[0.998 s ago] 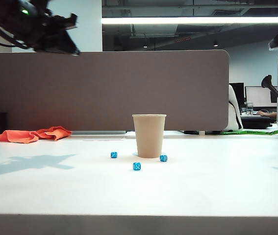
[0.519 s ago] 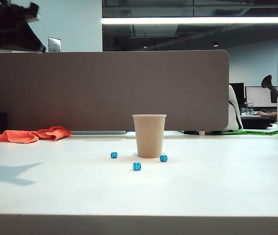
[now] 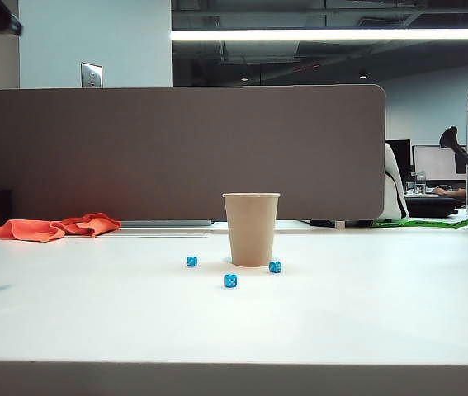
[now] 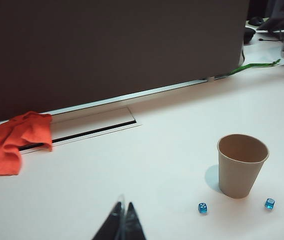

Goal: Pick up the dice with a different color and drop it into the paper cup.

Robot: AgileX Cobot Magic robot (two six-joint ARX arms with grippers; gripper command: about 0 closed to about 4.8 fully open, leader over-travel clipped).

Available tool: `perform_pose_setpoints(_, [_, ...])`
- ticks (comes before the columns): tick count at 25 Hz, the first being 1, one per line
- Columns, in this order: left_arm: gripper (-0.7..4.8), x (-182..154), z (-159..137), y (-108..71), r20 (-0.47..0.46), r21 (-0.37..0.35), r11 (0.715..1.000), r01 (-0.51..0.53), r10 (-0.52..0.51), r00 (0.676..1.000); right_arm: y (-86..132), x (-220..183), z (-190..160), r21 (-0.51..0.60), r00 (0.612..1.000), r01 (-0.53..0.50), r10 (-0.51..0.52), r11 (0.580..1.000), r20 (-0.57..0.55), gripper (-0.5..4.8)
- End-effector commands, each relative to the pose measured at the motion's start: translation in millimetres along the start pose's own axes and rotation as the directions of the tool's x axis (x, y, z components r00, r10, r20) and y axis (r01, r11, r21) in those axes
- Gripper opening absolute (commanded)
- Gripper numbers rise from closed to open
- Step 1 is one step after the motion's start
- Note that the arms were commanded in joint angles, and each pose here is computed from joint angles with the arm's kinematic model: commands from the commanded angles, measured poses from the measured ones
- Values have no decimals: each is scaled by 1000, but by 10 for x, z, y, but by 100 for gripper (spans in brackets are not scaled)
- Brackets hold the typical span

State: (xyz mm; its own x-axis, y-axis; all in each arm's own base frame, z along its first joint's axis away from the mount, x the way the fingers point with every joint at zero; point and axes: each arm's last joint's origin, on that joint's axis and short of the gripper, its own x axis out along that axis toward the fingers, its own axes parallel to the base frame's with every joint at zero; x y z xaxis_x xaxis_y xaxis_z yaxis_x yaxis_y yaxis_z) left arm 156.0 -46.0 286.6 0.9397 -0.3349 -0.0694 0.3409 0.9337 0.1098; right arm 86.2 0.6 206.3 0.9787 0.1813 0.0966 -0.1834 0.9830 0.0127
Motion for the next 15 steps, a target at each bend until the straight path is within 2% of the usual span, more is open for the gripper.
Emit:
perform_pose_setpoints(1, [-6, -110, 11, -1, 3, -3, 1000, -24, 24, 1000, 5, 1, -5, 4, 1000, -8, 8, 1000, 11, -2])
perform_pose_setpoints(8, [-6, -364, -21, -15, 3, -23, 999, -48, 48, 999, -7, 37, -127, -3, 999, -9, 9, 1000, 42, -2])
perform_pose_setpoints(15, [-6, -582, -159, -33, 10, -50, 995, -90, 90, 996, -23, 60, -244, 16, 997, 63, -64, 998, 34, -2])
